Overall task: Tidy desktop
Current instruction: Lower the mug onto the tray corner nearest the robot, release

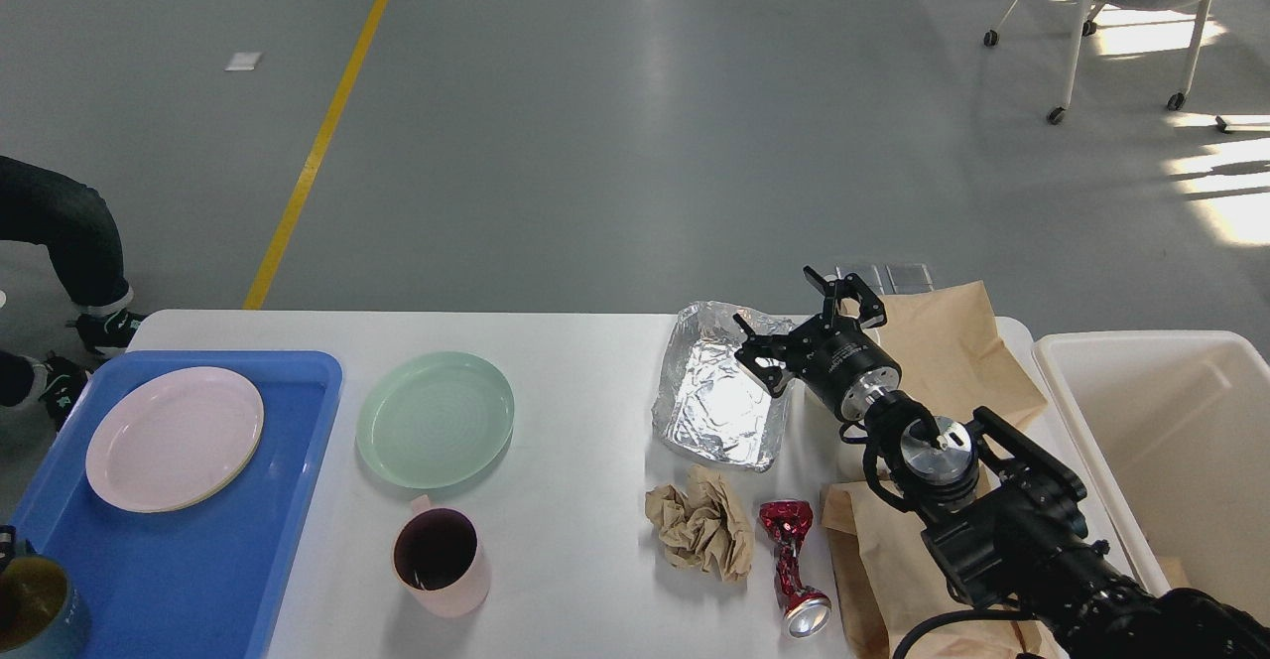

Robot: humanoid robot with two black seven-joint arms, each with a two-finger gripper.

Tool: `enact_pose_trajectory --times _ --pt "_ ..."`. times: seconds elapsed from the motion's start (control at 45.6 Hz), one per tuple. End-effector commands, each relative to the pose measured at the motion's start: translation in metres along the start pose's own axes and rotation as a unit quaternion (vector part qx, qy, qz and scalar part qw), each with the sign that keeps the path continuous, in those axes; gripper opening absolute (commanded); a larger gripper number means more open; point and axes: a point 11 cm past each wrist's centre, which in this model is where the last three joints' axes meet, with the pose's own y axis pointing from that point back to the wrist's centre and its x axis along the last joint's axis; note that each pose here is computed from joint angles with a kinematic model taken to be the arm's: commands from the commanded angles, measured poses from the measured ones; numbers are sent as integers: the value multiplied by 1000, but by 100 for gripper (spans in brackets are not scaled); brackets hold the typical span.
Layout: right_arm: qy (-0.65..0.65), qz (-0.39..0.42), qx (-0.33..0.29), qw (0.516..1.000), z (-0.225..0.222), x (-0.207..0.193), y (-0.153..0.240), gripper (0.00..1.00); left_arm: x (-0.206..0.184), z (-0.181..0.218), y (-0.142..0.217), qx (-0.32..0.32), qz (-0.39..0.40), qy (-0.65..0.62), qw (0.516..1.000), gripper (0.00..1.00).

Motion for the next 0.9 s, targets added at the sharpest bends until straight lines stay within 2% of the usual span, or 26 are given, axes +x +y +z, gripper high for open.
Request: enact_pose_trajectory --times 0.0,0.46,0.877 --pt "0 0 0 1000 0 0 0 100 3 -1 3 1 7 1 1000 0" --pt "0 0 0 1000 0 0 0 100 6 -5 -2 11 11 2 1000 3" --pt "0 0 0 1000 0 0 0 100 4 -6 -5 12 7 2 1000 35"
